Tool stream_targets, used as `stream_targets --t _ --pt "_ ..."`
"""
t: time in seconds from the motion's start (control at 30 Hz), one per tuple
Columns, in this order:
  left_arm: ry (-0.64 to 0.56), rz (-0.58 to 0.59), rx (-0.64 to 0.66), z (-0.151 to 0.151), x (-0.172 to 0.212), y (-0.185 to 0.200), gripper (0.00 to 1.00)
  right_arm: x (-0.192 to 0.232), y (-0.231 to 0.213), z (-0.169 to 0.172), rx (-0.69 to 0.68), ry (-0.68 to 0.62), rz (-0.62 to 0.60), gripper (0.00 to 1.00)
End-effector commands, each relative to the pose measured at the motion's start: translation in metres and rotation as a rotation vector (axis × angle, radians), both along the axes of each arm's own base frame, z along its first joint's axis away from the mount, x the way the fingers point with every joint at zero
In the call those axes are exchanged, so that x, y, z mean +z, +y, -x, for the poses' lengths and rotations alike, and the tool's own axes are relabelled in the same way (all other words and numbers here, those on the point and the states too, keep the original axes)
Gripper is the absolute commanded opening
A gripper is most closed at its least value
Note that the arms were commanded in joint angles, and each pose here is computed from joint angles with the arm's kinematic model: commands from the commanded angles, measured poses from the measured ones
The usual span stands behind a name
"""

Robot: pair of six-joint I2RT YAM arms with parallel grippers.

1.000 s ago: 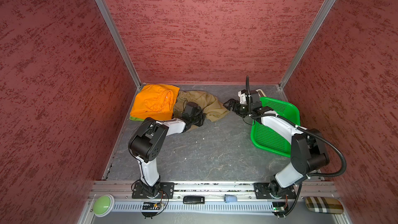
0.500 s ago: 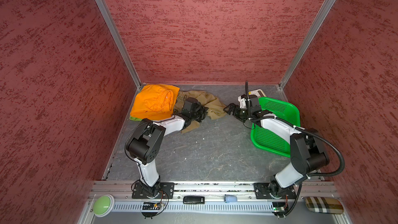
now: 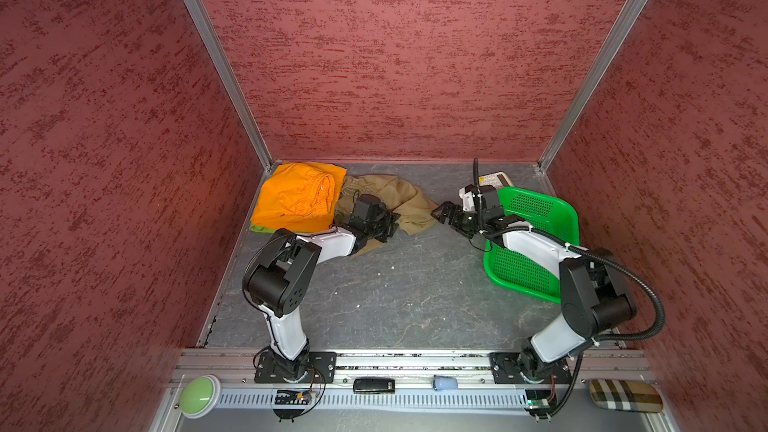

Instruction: Fold and stack the shorts

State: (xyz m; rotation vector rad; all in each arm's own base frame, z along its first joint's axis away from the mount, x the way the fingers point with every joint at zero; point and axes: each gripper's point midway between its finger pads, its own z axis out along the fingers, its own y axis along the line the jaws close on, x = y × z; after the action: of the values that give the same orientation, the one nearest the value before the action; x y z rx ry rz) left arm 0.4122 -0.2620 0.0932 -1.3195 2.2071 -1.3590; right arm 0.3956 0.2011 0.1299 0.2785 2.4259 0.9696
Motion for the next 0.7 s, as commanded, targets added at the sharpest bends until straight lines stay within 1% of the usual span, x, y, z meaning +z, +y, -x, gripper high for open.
stream_targets --t 0.0,0.13,0.2,0.27,0.47,0.53,0.67 --pt "-0.006 0.017 0.008 -0.004 -0.001 0.001 0.38 0.018 0.006 -0.001 0.012 -0.052 -0.029 0.99" --pt "-0.018 0.001 -0.010 -0.001 0.005 0.003 0.52 0.016 0.006 0.000 0.010 -0.046 -0.029 0.99" --pt "-0.021 -0.010 -0.006 0.000 0.005 0.007 0.54 0.016 0.007 0.000 0.013 -0.046 -0.033 0.99" --pt "-0.022 -0.013 0.003 0.000 0.002 0.011 0.49 0.014 0.009 0.000 0.014 -0.044 -0.034 0.99" --pt "-0.023 0.011 0.015 -0.001 -0.002 0.013 0.28 0.016 0.013 0.000 0.021 -0.047 -0.033 0.99" --pt "-0.029 0.020 0.003 0.000 0.003 0.010 0.27 0.016 0.013 0.001 0.020 -0.048 -0.032 0.99" --pt "-0.043 0.019 -0.002 0.001 0.015 0.010 0.32 0.014 0.013 0.002 0.020 -0.044 -0.030 0.99"
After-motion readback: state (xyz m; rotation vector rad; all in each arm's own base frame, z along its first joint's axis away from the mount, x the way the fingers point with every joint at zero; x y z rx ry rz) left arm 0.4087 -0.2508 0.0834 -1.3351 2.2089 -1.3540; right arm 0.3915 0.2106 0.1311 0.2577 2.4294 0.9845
